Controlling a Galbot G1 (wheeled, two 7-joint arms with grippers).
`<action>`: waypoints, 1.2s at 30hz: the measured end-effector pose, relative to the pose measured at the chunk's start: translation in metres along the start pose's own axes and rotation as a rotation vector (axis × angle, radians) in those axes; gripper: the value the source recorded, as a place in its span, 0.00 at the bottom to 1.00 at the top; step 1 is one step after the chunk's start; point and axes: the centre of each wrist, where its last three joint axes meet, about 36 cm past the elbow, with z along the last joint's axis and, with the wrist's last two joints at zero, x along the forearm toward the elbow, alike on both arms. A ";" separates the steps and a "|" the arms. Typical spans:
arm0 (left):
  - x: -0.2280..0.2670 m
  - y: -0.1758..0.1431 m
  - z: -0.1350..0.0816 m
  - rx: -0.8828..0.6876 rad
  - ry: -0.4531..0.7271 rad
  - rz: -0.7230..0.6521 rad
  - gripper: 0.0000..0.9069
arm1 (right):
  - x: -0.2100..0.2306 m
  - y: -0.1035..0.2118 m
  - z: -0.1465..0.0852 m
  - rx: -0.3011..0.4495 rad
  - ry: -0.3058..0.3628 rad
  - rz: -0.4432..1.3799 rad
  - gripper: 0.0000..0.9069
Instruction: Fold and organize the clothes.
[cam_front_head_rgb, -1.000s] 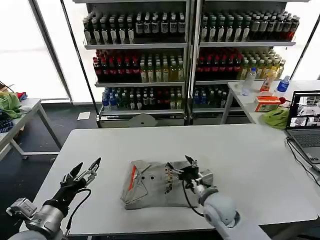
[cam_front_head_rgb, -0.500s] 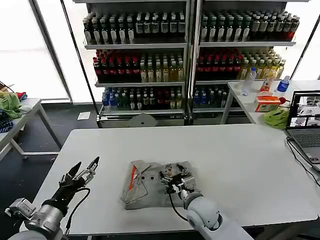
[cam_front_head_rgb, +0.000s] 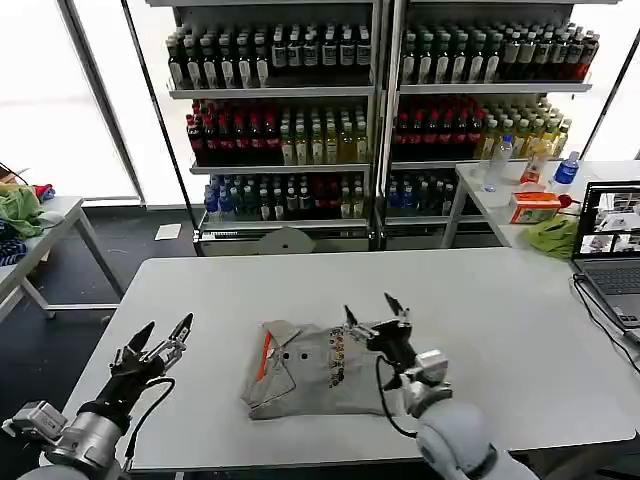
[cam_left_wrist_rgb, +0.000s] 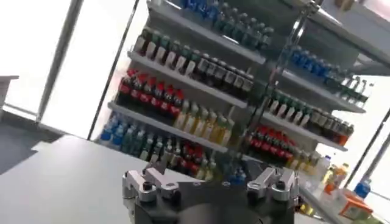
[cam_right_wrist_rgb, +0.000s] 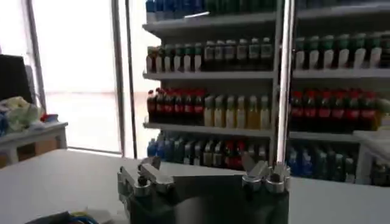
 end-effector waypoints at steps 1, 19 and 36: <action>0.001 0.002 0.001 -0.014 -0.006 -0.006 1.00 | 0.005 -0.006 0.001 0.001 -0.013 0.012 1.00; 0.029 0.042 0.051 -0.348 -0.239 -0.076 1.00 | 0.109 -0.083 0.038 0.045 -0.142 0.179 1.00; 0.046 0.057 0.090 -0.529 -0.293 -0.053 1.00 | 0.147 -0.063 0.057 0.027 -0.100 0.114 1.00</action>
